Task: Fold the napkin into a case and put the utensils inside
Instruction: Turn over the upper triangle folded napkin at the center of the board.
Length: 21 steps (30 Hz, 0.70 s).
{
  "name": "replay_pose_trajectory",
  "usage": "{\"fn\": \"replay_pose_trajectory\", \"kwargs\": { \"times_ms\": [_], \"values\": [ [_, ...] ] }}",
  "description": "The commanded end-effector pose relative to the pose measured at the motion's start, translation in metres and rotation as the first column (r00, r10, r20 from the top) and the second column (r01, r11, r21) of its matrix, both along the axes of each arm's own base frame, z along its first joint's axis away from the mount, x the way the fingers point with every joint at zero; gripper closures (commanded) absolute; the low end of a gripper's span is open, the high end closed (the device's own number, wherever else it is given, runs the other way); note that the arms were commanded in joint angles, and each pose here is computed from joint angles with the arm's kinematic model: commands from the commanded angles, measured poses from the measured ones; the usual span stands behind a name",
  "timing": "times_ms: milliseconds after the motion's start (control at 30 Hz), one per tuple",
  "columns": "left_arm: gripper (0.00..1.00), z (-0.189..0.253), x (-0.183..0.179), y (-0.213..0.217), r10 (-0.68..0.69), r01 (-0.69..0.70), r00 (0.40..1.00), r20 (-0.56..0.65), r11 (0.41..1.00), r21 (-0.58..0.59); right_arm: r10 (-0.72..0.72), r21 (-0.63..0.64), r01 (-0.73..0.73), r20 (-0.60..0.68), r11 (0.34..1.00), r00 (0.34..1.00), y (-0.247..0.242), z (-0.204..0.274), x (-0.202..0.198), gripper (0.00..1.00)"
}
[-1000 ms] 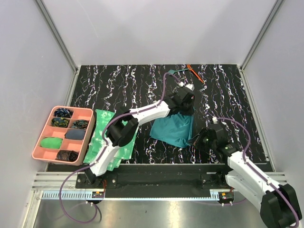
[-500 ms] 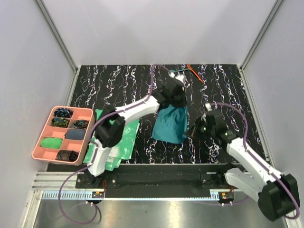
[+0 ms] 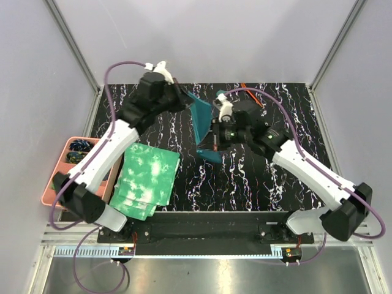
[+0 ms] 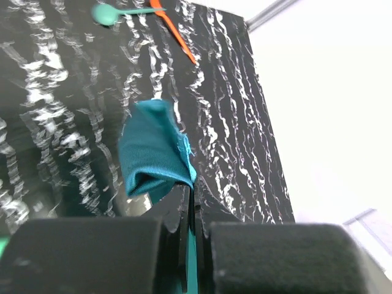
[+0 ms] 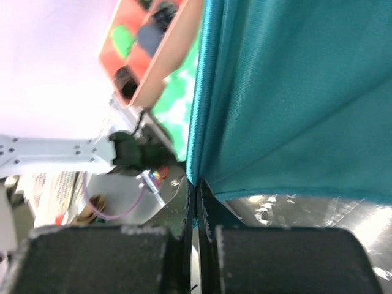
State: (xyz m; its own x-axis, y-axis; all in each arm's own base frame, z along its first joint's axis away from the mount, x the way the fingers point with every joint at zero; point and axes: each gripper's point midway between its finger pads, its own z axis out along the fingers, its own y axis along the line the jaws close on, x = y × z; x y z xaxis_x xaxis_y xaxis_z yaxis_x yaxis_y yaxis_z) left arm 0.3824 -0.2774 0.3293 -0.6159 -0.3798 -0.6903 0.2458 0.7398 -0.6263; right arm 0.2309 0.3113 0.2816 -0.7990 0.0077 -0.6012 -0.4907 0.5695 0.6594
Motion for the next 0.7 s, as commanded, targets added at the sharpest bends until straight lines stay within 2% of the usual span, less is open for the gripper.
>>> {"fn": "replay_pose_trajectory", "kwargs": {
  "times_ms": [0,67,167,233,267,300,367,400,467,500,567,633,667],
  "values": [
    [1.00,0.056,-0.001,0.057,0.137,-0.133,0.977,0.161,0.990,-0.037,0.239,0.057,-0.232,-0.175,0.971,0.955,0.028,0.000,-0.064,1.00],
    [1.00,0.059,-0.005,0.067,0.154,-0.154,0.971,0.185,0.988,-0.013,0.262,0.127,-0.242,-0.173,0.962,0.949,0.034,0.010,-0.070,1.00],
    [1.00,0.053,-0.006,0.065,0.151,-0.150,0.973,0.174,0.988,-0.016,0.249,0.146,-0.224,-0.187,0.964,0.950,0.028,0.000,-0.075,1.00],
    [1.00,0.028,0.003,0.050,0.137,-0.138,0.984,0.118,0.990,-0.001,0.226,0.124,-0.201,-0.234,0.972,0.946,0.020,-0.029,-0.081,1.00],
    [1.00,0.019,0.002,0.032,0.101,-0.102,0.990,0.103,0.995,0.007,0.220,0.138,-0.192,-0.231,0.972,0.948,0.015,-0.031,-0.085,1.00],
    [1.00,-0.003,0.015,0.022,0.120,-0.123,0.990,0.074,0.991,0.050,0.204,0.116,-0.177,-0.294,0.977,0.934,0.006,-0.063,-0.093,1.00],
    [1.00,-0.029,0.014,-0.013,0.080,-0.083,0.996,0.035,0.993,0.090,0.200,0.172,-0.152,-0.310,0.973,0.930,-0.002,-0.074,-0.099,1.00],
    [1.00,-0.057,0.026,-0.031,0.070,-0.069,0.997,-0.011,0.990,0.121,0.137,0.135,-0.090,-0.397,0.987,0.907,-0.021,-0.116,-0.102,1.00],
    [1.00,-0.085,0.028,-0.065,0.056,-0.049,0.997,-0.049,0.988,0.144,0.116,0.211,-0.034,-0.392,0.977,0.913,-0.034,-0.126,-0.100,1.00],
    [1.00,-0.113,0.037,-0.089,0.028,-0.014,0.996,-0.085,0.986,0.166,0.032,0.171,0.053,-0.462,0.984,0.886,-0.055,-0.165,-0.101,1.00],
    [1.00,-0.132,0.032,-0.130,-0.039,0.056,0.994,-0.098,0.982,0.180,0.001,0.197,0.109,-0.489,0.974,0.872,-0.071,-0.177,-0.102,1.00],
    [1.00,-0.152,0.038,-0.169,-0.082,0.099,0.992,-0.091,0.976,0.193,-0.067,0.148,0.173,-0.539,0.974,0.840,-0.086,-0.201,-0.108,1.00],
    [0.99,-0.139,0.035,-0.193,-0.125,0.134,0.990,-0.068,0.979,0.155,-0.106,0.120,0.199,-0.535,0.973,0.838,-0.090,-0.205,-0.108,0.98]
  ]
}}
